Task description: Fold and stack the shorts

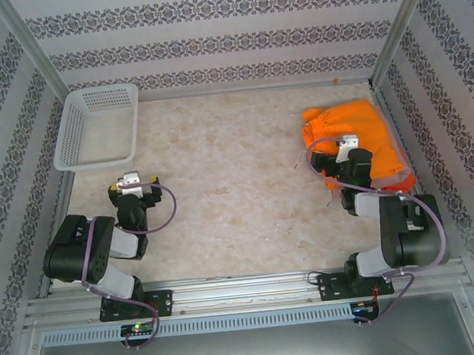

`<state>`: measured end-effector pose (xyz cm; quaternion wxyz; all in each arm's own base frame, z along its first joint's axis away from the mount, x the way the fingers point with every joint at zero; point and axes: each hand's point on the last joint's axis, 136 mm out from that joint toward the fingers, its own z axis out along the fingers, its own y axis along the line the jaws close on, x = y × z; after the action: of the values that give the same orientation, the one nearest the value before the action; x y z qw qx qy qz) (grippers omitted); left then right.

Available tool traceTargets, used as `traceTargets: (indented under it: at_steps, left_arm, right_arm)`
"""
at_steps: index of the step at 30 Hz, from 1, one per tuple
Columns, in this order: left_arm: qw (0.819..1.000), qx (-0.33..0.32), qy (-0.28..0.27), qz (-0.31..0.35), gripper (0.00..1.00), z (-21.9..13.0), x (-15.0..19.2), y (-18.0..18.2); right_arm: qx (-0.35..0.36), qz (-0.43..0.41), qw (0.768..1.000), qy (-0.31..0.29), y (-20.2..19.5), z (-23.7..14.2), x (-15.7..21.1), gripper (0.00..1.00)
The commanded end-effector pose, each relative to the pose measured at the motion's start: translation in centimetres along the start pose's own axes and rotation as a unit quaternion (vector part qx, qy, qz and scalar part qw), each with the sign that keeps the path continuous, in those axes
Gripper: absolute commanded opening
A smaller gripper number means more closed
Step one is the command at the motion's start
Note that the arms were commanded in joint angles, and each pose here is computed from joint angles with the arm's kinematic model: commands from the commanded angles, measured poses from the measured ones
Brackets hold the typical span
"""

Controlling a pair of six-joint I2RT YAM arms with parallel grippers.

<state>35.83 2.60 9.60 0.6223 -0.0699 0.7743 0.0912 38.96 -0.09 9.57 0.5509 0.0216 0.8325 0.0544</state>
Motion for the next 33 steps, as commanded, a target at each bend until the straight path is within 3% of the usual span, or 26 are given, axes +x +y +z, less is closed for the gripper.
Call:
traceTargets:
  at_steps: [1,8,16,23,33]
  left_arm:
    - [0.999,0.023,-0.028,0.002,1.0,1.2,-1.2,-0.7]
    - [0.998,0.026,0.065,0.004,1.0,3.7,0.0,-1.1]
    - [0.999,0.013,0.052,0.0,1.0,3.6,-0.3,-0.5]
    - [0.994,0.091,0.053,0.024,1.0,3.3,-0.2,-3.1]
    - [0.995,0.084,0.058,0.021,1.0,3.5,-0.2,-2.9]
  right_arm:
    - [0.0,-0.038,0.998,-0.055,1.1,0.2,-1.3,0.98]
    - [0.002,-0.033,0.999,-0.038,0.8,0.5,-1.2,0.98]
    - [0.031,-0.043,0.998,-0.04,0.5,0.4,-1.1,0.98]
    - [0.033,-0.043,0.998,-0.039,0.6,0.4,-1.2,0.98]
    - [0.033,-0.043,0.998,-0.039,0.5,0.4,-1.2,0.98]
